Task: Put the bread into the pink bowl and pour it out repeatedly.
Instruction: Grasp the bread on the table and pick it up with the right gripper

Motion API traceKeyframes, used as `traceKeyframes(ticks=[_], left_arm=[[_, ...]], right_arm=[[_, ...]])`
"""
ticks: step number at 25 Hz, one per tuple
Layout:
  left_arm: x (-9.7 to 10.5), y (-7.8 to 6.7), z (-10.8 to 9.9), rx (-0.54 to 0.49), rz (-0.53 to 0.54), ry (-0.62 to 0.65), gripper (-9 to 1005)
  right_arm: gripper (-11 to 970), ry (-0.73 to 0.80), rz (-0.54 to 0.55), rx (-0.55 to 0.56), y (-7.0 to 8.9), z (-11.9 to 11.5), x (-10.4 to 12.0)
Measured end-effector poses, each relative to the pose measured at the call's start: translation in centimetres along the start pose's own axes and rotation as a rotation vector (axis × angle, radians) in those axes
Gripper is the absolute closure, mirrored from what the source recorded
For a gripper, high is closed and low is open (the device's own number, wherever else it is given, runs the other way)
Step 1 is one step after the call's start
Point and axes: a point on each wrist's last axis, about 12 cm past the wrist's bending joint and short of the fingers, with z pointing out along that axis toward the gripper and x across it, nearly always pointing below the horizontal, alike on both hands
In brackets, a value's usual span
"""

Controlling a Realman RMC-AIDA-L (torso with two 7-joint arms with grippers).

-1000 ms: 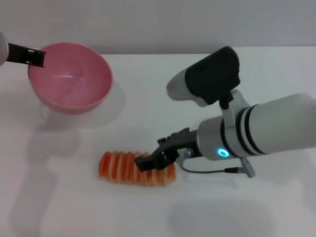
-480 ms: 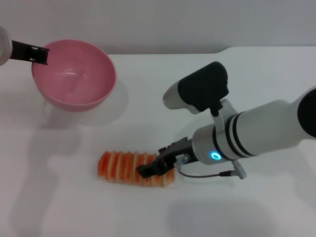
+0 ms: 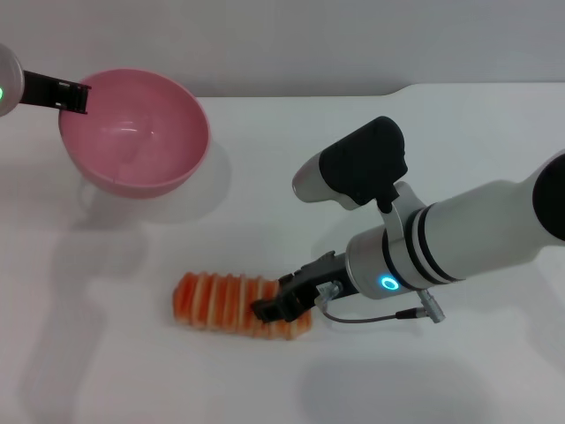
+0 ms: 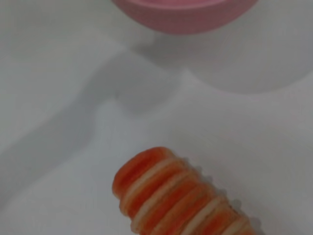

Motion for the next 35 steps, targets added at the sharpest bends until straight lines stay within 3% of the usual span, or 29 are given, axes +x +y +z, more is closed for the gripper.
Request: traceKeyframes(ticks=[12,26,32,35], left_arm=[[-0.1,-0.2,0.0,0.003,0.01,-0.005,966],[0.2,-0.2,0.7,0.004,0.011,0.002,966],[0.1,-0.8,0.8,0.014,0.029,0.004,967],[-0.1,-0.9,0.8,0.016,0.031,0.001,967]], right_arm=[[468,-0.015,-0.035,-0.008,0.5,-1.1,-0.4],[693,-0.162,-0.132,0.036,2.6,-7.3,-3.2],[904,-0.109,-0.051,0.034,0.9,-5.1,-2.4],[881,-0.098,-0.021,0.022,0.3,-4.2,-1.9]])
